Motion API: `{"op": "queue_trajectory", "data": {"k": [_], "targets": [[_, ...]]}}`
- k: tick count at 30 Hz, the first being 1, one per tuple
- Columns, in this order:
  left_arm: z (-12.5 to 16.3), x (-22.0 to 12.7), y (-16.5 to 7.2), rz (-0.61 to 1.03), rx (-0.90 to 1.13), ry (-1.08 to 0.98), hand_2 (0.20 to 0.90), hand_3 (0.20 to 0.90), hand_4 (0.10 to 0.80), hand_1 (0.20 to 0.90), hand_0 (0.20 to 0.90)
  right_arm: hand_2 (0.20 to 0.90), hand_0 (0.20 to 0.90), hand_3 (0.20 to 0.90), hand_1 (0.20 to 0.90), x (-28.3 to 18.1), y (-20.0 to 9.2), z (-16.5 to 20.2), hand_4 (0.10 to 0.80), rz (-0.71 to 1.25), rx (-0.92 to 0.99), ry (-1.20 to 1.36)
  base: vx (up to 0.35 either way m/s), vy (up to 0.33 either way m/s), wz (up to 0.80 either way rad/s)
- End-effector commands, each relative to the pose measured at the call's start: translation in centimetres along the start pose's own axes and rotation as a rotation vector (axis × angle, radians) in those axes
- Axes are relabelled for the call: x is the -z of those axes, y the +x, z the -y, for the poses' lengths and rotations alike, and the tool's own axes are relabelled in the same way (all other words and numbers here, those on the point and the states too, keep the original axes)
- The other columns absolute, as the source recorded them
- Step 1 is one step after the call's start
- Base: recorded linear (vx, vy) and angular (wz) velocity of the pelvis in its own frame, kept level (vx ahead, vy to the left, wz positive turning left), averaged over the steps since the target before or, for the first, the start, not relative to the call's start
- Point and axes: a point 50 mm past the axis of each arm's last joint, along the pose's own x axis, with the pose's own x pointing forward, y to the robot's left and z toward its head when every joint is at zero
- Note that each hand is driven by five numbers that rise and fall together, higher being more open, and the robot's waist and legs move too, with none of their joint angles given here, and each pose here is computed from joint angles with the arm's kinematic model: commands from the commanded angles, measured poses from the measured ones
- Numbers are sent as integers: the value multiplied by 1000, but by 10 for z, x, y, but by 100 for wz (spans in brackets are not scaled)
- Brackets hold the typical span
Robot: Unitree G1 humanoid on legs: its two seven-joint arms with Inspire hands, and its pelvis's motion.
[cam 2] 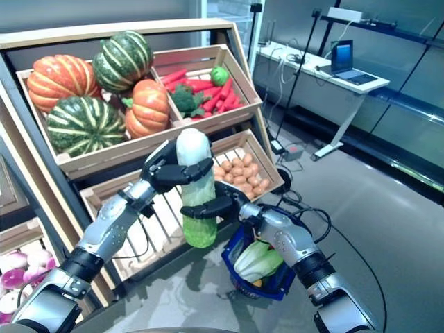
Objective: Put vegetables into the basket
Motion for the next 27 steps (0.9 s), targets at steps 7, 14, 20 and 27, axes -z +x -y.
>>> {"op": "queue_trajectory", "data": {"k": [7, 14, 20, 27], "targets": [[61, -34, 44, 254, 297, -130, 300, 300, 400, 300, 300, 300, 300, 300, 300, -74, 35, -27, 400, 299, -154, 100, -1, 1, 1], [58, -33, 44, 245, 283, -126, 300, 300, 400, 300, 300, 300, 300, 300, 300, -75, 35, -24, 400, 301, -132, 93, 0, 0, 0], [49, -29, 40, 197, 234, -79, 900, 900, 800, 900, 900, 300, 300, 300, 300, -69, 30, -15, 400, 291, -68, 93, 11, -7, 0], [15, -26, 18, 111, 94, 33, 900, 900, 800, 900, 900, 300, 300, 300, 300, -60, 6, 13, 400, 300, 76, 124, 24, -27, 0]]}}
